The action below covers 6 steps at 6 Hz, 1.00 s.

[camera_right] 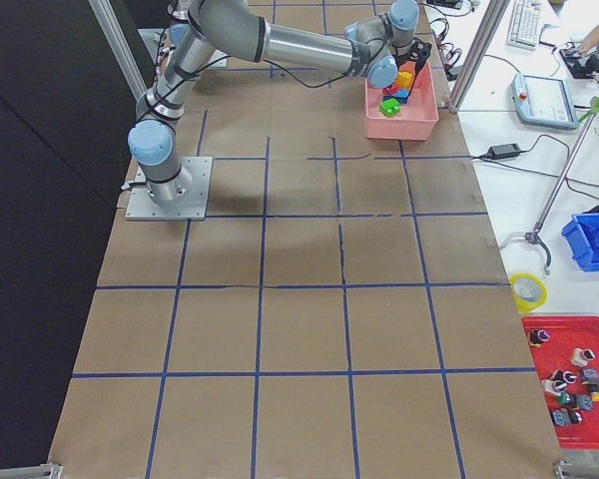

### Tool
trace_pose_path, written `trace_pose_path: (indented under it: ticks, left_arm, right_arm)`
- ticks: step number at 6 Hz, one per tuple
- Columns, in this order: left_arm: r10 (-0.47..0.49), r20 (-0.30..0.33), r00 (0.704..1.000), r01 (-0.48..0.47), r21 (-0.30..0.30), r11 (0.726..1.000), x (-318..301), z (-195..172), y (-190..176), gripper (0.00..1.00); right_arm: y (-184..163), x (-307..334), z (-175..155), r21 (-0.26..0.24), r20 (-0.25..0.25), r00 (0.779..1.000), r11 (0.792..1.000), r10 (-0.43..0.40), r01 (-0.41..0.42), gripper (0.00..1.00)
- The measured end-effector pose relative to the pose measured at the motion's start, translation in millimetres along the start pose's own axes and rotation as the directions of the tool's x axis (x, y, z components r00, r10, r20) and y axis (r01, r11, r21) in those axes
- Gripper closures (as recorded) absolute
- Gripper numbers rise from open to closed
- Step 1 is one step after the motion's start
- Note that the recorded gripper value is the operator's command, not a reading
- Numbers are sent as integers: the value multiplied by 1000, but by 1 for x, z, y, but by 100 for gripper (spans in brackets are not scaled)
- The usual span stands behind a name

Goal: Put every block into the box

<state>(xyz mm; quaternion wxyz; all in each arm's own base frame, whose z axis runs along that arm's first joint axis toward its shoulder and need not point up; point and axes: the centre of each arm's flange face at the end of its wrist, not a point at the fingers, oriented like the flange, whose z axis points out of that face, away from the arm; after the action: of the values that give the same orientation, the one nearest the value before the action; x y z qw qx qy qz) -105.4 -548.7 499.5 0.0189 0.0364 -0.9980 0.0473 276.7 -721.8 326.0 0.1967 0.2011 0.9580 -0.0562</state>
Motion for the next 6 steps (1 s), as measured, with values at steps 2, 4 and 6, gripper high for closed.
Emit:
trace_pose_path:
  ticks: [2, 4, 6]
  left_arm:
    - [9, 20, 1000, -9, -6, 1000, 1, -12, 20, 0]
    - [20, 21, 1000, -20, -11, 1000, 6, -12, 24, 0]
    - [24, 23, 999, -24, -11, 1000, 7, -13, 26, 0]
  right_arm:
    - [-1, 27, -49, -40, -156, 976, 989, -149, 145, 0]
    - [26, 44, -119, -169, -247, 911, 940, -331, 296, 0]
    - [79, 61, -185, -251, -311, 853, 902, -419, 352, 0]
